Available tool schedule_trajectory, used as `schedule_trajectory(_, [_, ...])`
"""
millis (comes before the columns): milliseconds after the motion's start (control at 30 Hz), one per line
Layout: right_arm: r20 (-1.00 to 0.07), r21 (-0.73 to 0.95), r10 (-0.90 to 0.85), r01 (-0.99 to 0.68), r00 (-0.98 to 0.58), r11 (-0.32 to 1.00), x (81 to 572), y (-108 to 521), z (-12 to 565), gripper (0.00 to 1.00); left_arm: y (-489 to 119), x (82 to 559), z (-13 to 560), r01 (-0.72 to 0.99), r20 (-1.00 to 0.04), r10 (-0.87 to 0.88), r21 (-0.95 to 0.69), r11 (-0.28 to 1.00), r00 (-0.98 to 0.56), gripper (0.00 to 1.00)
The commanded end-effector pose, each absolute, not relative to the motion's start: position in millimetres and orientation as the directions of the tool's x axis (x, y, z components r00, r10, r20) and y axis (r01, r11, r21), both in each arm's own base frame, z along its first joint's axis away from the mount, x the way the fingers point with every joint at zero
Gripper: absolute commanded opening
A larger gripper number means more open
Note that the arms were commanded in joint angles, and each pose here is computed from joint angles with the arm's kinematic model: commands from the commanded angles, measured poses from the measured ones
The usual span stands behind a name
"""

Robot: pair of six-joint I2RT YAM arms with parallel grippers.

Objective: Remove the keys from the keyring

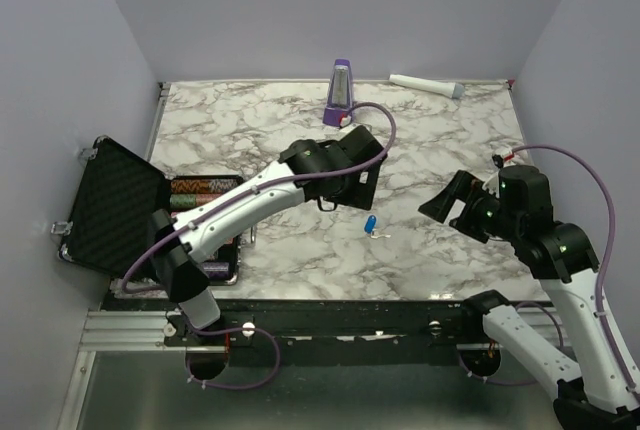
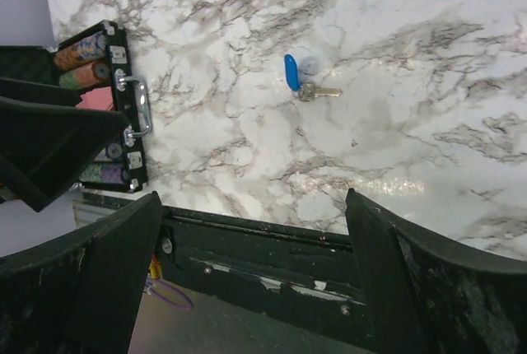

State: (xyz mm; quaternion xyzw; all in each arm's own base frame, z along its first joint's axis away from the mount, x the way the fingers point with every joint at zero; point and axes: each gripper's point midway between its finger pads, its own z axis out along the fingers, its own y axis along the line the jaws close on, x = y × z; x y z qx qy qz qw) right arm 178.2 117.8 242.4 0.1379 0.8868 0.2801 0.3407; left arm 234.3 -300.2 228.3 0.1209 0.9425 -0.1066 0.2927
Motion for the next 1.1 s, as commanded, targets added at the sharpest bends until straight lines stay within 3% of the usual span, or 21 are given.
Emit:
schedule_trajectory(0, [-0.513, 0.486, 0.455, 0.191, -0.728, 0.853, 169.0, 91.3, 234.6, 1.00, -307.3, 238.4, 215.6, 0.267, -0.555, 0.209, -0.025, 0.963, -0.805, 0.98])
schedule_trajectory(333, [-0.529, 0.228, 0.513, 0.470, -0.675, 0.853, 146.4, 29.2, 215.8, 1.00, -362.5, 245.8, 168.9, 0.308, -0.496, 0.268, 0.001, 0.951, -0.826, 0.91])
schedule_trajectory(600, [-0.526, 0.269, 0.537, 0.471, -0.659, 0.840, 142.5, 32.0, 219.6, 1.00, -396.8, 255.7, 132.1, 0.285, -0.493, 0.285, 0.076, 0.955, -0.822, 0.80])
schedule_trajectory(1067, [-0.510, 0.257, 0.483, 0.409, -0.712, 0.876, 136.4, 37.2, 215.7, 0.99, -403.2, 266.4, 73.2, 0.243, -0.462, 0.295, 0.170, 0.955, -0.837, 0.64])
